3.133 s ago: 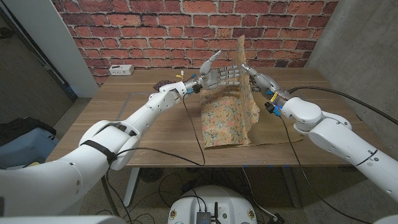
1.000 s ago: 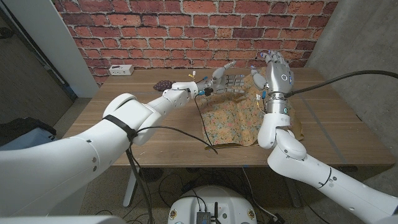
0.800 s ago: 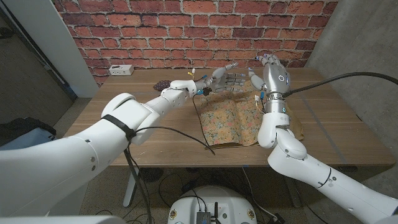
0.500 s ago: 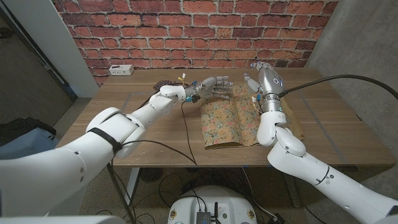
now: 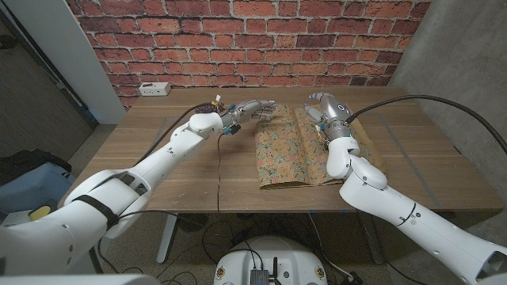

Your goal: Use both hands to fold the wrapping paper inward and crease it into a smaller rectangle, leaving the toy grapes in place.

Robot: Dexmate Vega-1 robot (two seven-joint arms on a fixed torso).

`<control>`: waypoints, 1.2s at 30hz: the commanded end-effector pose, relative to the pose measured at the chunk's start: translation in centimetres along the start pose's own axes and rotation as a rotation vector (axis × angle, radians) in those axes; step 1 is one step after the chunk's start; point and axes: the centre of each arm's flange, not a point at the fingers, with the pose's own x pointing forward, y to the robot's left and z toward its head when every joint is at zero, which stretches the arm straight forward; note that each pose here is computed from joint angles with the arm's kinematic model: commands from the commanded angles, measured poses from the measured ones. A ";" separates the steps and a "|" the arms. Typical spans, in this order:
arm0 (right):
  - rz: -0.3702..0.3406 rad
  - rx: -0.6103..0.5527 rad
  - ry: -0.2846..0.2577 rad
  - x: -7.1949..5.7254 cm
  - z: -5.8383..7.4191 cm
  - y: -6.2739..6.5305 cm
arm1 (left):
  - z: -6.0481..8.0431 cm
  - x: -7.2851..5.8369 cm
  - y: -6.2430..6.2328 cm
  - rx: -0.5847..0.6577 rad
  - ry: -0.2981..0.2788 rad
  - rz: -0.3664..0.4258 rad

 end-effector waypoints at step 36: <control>0.387 -0.124 0.179 3.2 -3.4 6.0 | 4.1 -4.4 -0.9 0.072 -0.085 0.174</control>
